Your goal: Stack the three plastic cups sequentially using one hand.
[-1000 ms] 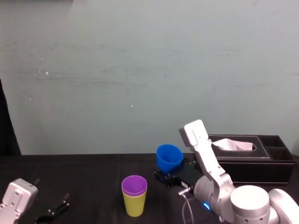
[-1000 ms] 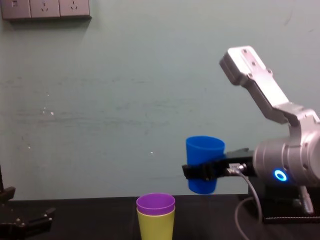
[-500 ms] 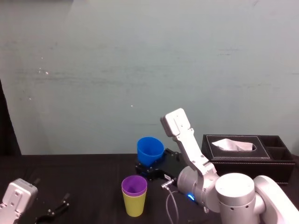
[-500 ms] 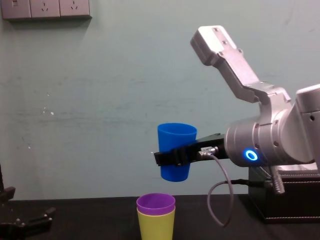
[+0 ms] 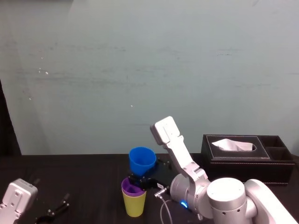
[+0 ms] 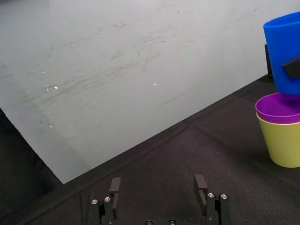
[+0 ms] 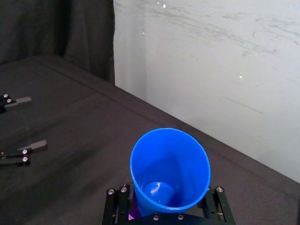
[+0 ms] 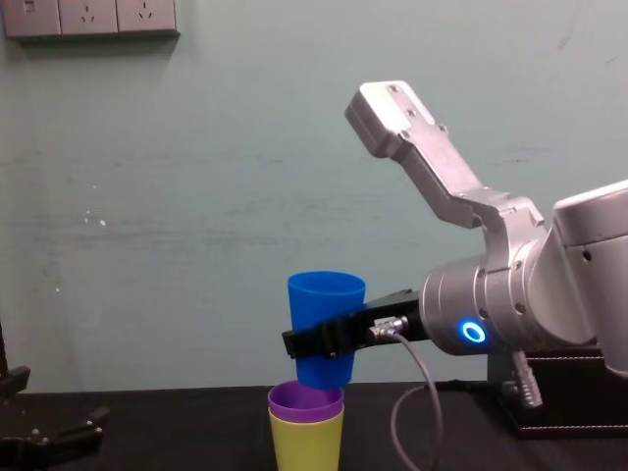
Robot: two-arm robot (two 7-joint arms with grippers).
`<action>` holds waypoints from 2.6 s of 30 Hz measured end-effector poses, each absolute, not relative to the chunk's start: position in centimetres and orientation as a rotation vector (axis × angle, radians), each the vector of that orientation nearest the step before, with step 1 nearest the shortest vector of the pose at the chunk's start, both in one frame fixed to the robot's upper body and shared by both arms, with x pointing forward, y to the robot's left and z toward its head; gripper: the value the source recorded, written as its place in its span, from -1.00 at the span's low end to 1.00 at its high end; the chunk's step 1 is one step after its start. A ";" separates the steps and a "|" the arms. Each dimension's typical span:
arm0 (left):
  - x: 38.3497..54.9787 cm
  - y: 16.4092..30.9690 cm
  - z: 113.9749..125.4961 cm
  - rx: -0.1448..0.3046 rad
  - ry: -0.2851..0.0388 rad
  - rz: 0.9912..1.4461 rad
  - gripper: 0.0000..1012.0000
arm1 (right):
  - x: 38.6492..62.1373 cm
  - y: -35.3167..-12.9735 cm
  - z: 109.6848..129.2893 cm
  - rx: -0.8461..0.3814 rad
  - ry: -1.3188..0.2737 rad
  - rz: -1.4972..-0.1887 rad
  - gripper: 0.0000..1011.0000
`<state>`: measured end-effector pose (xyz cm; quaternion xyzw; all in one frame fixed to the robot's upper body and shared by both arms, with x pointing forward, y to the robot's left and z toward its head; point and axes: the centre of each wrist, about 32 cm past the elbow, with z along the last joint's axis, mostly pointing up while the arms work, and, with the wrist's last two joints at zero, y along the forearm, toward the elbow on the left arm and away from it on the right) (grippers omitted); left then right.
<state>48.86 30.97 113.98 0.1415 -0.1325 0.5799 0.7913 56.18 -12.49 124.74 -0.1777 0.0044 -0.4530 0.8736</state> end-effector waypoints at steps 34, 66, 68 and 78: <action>48.9 31.0 114.0 0.305 -0.285 1.248 0.98 | 56.2 -11.6 123.4 -0.393 0.026 -0.929 0.42; 48.9 31.0 114.0 0.304 -0.285 1.248 0.98 | 56.5 -11.4 123.6 -0.333 0.009 -0.936 0.42; 48.9 31.0 114.0 0.304 -0.285 1.248 0.98 | 56.6 -11.4 123.5 -0.327 0.011 -0.934 0.42; 48.9 31.0 114.0 0.305 -0.285 1.248 0.98 | 57.2 -11.2 122.4 -0.316 0.016 -0.932 0.42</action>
